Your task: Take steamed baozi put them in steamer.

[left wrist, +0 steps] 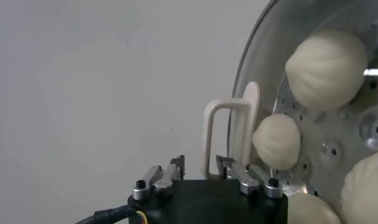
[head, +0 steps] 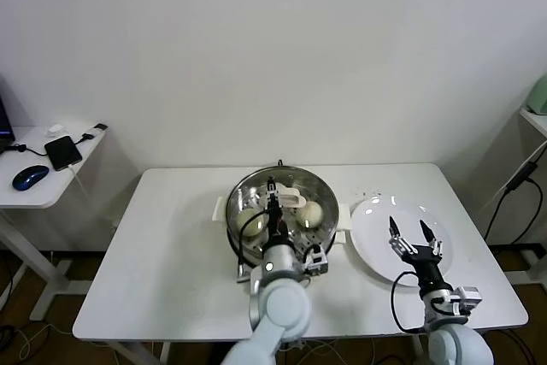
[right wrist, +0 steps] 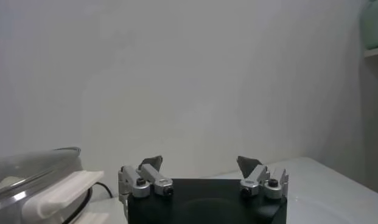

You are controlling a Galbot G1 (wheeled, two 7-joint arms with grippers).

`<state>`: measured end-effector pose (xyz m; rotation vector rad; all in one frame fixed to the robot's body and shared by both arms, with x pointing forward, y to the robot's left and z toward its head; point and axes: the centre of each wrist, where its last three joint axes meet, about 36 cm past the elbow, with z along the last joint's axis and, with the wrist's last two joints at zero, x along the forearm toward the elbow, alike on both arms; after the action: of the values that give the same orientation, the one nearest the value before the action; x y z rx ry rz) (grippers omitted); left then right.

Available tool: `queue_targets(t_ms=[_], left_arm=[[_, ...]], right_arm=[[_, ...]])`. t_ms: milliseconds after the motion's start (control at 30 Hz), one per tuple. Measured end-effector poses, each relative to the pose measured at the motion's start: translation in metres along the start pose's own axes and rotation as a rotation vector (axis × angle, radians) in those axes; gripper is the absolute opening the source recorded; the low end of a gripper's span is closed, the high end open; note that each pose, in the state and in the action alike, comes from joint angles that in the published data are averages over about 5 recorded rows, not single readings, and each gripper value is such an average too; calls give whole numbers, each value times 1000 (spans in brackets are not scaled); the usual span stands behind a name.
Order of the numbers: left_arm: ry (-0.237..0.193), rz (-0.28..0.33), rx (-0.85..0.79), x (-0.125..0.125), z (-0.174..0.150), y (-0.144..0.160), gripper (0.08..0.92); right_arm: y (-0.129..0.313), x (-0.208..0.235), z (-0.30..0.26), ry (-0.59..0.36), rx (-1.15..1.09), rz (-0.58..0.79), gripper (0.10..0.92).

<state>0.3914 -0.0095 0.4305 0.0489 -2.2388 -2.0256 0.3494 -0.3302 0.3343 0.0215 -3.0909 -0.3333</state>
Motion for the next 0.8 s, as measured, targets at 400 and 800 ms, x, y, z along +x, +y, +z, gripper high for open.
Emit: queue_targets(t_ms=[400,800], left_arm=[[-36,30,90,31,7,29,768],[-6,26,201,43,46,57,823]], right_arm=[[0,0,1,2,0,-1,823],[8,3,-3,17,6,-35,823]])
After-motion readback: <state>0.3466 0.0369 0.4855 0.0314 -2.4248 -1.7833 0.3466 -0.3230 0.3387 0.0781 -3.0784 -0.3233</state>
